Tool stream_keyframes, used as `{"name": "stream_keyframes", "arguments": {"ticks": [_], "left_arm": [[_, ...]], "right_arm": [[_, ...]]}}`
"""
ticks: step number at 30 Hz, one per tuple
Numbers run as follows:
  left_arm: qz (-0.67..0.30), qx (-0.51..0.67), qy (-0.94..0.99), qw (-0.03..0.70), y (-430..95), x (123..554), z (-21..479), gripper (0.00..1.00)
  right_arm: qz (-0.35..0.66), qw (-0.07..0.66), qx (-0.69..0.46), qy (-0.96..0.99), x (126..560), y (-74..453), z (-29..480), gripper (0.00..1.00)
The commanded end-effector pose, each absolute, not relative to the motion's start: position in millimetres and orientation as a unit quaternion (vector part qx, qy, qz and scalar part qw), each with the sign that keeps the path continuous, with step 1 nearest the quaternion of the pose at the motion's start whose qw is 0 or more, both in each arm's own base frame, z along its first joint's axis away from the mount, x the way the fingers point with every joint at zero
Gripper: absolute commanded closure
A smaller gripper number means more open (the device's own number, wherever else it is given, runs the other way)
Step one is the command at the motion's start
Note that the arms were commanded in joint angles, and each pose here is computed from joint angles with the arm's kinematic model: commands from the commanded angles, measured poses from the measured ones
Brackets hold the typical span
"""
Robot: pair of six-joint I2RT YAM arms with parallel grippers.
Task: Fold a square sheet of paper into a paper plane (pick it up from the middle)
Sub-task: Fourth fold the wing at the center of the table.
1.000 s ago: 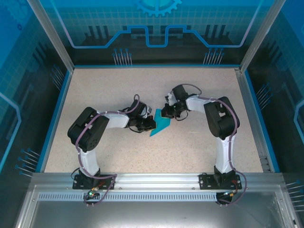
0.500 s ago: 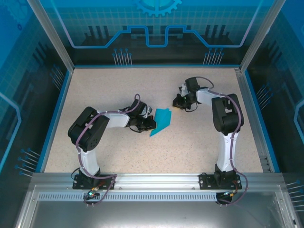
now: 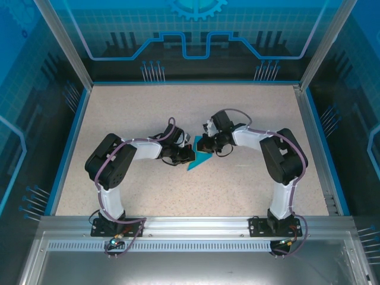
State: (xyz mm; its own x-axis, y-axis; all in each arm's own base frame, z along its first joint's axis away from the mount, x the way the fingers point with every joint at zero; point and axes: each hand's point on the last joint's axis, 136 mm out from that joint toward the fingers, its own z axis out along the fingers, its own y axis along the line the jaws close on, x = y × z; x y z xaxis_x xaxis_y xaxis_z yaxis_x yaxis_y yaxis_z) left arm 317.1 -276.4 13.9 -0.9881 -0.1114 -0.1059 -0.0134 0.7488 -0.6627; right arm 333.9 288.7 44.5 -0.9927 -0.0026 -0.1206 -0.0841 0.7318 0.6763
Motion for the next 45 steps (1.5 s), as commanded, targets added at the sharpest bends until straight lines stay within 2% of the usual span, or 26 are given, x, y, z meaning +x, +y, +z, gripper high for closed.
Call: {"name": "stream_keyframes", "arguments": {"ticks": [1,31,37,41,45], "left_arm": [[-0.292,-0.044,0.955,0.009,-259.2,286.2,-21.0,1.0],[-0.295,-0.046,0.954,0.014,-262.3,288.7,-17.5,1.0],[-0.331,-0.041,0.942,0.031,-274.5,297.5,4.9,1.0],[-0.389,-0.032,0.919,0.059,-290.6,306.5,38.5,0.83],[-0.415,-0.034,0.906,0.078,-293.3,307.2,56.6,0.78]], "right_arm": [[0.393,0.052,-0.008,0.918,333.1,300.9,47.7,0.93],[0.351,0.017,0.046,0.935,323.3,278.4,-8.7,0.95],[0.314,0.012,0.051,0.948,318.4,265.6,-20.9,0.95],[0.301,0.007,0.052,0.952,316.3,261.9,-25.2,0.95],[0.296,0.002,0.056,0.954,315.4,260.2,-28.8,0.95]]}}
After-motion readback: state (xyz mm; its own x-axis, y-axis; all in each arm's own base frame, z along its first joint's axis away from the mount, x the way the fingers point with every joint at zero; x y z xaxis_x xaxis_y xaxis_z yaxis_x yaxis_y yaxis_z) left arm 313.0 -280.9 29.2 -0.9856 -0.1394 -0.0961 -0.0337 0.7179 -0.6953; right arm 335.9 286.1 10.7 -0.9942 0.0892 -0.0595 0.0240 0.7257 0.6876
